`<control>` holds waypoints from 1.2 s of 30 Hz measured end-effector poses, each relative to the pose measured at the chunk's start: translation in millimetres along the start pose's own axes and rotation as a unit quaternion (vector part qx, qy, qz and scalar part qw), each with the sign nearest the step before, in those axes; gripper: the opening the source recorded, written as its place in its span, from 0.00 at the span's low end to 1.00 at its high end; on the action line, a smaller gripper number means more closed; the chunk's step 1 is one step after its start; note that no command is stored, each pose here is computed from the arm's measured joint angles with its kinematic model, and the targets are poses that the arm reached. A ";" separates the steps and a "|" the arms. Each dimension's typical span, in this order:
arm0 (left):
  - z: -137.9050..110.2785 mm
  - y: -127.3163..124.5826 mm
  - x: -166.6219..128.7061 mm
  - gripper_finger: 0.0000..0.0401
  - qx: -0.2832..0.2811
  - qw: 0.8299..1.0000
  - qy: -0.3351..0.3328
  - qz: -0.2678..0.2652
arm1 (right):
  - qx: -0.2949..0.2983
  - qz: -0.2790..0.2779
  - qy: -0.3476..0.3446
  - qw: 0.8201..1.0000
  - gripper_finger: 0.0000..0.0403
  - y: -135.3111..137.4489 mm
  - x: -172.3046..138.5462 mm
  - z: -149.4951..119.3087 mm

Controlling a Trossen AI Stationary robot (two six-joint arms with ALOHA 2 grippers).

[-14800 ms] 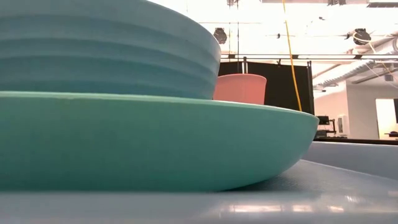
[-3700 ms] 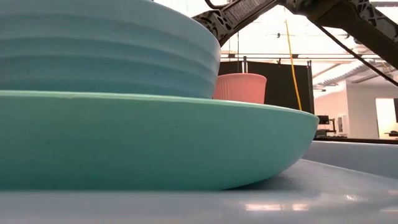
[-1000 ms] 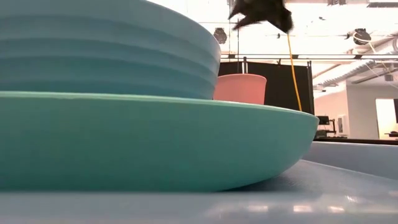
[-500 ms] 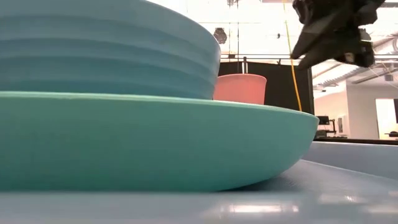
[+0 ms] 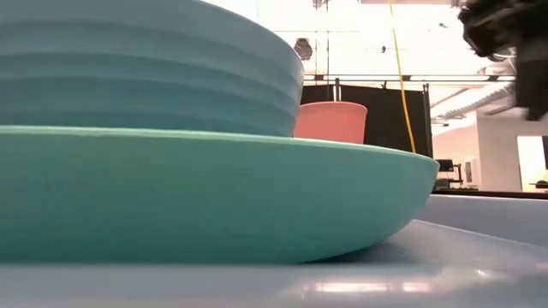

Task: Set up tray
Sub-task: Put the yellow table knife on the yellow table napkin to the right of the orange spoon

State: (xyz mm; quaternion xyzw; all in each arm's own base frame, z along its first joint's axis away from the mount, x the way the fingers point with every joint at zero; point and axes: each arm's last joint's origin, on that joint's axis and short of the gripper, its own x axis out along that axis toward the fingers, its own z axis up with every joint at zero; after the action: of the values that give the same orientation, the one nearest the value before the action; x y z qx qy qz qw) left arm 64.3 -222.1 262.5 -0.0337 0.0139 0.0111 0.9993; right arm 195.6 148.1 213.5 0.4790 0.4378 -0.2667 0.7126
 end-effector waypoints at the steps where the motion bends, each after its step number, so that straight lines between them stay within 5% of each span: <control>1: -0.8 0.2 0.0 0.02 -0.003 1.000 0.001 0.000 | 0.007 -0.009 0.008 1.000 0.19 -2.1 -0.6 -2.7; 13: -11.1 3.0 -0.1 0.02 -0.042 0.999 0.014 -0.004 | 0.065 -0.101 0.070 0.990 0.06 -19.1 3.2 -32.8; 21: -15.2 4.8 -0.2 0.02 -0.049 0.999 0.019 -0.002 | 0.111 -0.207 0.112 0.966 0.05 -35.0 3.4 -48.2; 36: -15.9 6.5 13.6 0.02 -0.053 0.998 0.040 -0.012 | 0.128 -0.237 0.107 0.957 0.44 -38.3 11.3 -54.6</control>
State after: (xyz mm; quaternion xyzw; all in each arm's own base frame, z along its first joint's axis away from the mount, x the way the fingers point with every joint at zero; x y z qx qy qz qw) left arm 77.3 -216.4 245.8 -0.0876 0.0526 -0.0019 0.9948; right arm 150.2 183.3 177.7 0.4741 0.5746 -0.4293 0.5107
